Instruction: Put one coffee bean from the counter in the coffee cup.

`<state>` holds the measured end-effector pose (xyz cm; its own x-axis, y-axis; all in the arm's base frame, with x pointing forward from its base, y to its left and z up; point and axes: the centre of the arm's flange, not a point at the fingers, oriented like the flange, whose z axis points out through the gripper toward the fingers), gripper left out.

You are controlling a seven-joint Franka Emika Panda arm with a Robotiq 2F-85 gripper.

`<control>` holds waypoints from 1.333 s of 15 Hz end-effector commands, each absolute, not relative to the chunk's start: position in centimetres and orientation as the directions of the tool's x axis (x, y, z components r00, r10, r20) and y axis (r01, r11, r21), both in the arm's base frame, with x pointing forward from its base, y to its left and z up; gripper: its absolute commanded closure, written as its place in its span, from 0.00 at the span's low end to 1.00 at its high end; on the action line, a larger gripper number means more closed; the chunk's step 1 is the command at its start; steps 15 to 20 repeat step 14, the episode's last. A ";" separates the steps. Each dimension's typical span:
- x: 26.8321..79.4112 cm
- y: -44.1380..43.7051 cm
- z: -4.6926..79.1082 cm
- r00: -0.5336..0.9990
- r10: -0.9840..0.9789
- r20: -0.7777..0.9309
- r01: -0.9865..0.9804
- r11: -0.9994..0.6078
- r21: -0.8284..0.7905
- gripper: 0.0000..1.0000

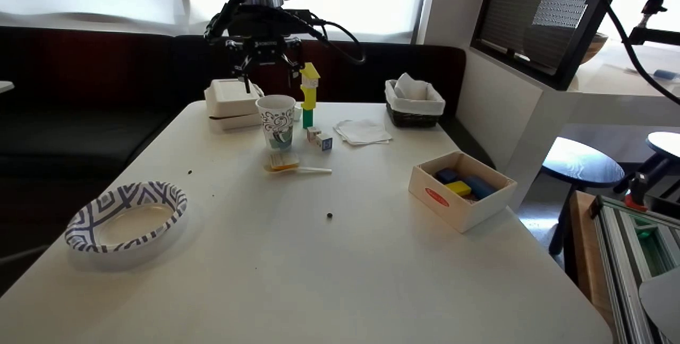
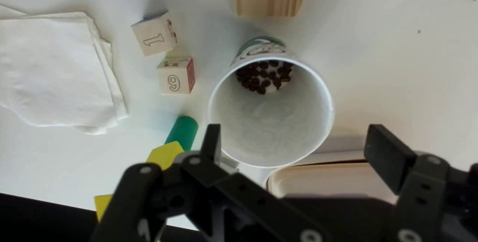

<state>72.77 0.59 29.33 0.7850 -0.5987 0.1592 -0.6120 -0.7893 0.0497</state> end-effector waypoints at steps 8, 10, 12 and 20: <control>69.5 9.4 31.9 0.965 -0.259 -0.042 -0.261 -0.965 -0.039 0.00; 69.3 10.0 32.0 0.976 -0.203 -0.077 -0.208 -0.976 -0.063 0.00; 70.2 10.4 31.9 0.972 -0.231 -0.037 -0.233 -0.972 -0.041 0.00; 70.1 10.5 31.9 0.975 -0.216 -0.043 -0.218 -0.975 -0.047 0.00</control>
